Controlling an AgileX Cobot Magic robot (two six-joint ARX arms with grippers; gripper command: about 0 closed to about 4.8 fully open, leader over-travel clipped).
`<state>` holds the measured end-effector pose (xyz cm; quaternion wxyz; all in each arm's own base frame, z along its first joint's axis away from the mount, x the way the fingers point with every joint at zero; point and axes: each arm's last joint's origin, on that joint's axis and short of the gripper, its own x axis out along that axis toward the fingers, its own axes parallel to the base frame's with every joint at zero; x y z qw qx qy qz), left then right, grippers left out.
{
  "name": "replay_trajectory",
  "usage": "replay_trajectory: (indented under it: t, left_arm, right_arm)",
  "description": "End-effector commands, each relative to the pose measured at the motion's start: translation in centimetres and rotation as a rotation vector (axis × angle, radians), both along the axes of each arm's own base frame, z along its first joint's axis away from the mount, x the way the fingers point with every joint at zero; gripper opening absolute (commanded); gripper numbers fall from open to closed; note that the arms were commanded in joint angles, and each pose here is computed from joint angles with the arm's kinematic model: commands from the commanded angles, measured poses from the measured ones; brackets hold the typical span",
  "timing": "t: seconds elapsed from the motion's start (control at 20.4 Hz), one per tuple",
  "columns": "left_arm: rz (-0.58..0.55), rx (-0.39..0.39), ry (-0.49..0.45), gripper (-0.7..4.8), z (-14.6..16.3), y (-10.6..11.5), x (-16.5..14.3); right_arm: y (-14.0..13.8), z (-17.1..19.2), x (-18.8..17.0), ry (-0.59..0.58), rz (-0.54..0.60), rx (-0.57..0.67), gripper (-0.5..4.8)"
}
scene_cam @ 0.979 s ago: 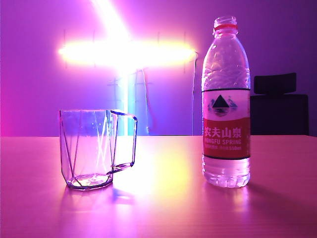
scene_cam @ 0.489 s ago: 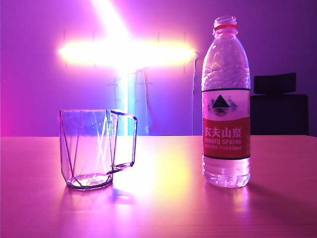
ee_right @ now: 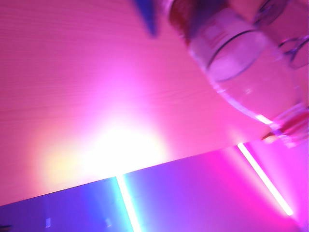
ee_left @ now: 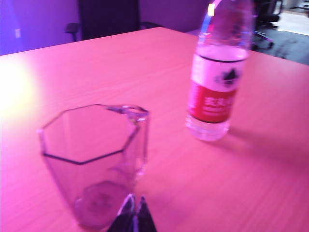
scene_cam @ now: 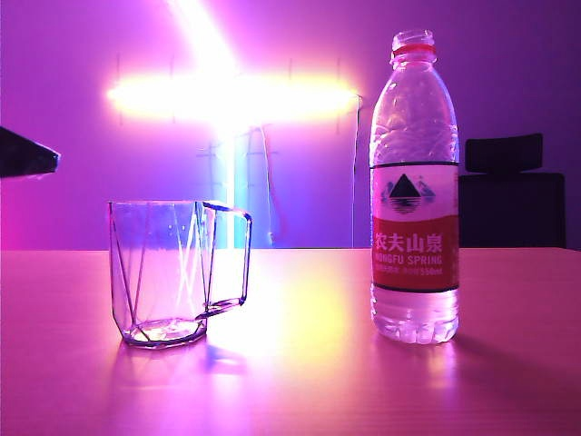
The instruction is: Pick up the mineral water bottle on the table and pour water into the mug until it's half full.
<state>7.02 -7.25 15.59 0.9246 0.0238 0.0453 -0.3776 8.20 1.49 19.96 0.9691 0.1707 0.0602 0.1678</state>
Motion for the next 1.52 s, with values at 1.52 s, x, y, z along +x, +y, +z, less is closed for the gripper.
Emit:
replay_trajectory:
  t: [1.52]
  left_arm:
    - [-0.08, -0.019, -0.014, -0.02, 0.3, -0.5, -0.6]
  right_arm:
    - [10.6, -7.4, 10.1, -0.062, 0.266, -0.218, 3.78]
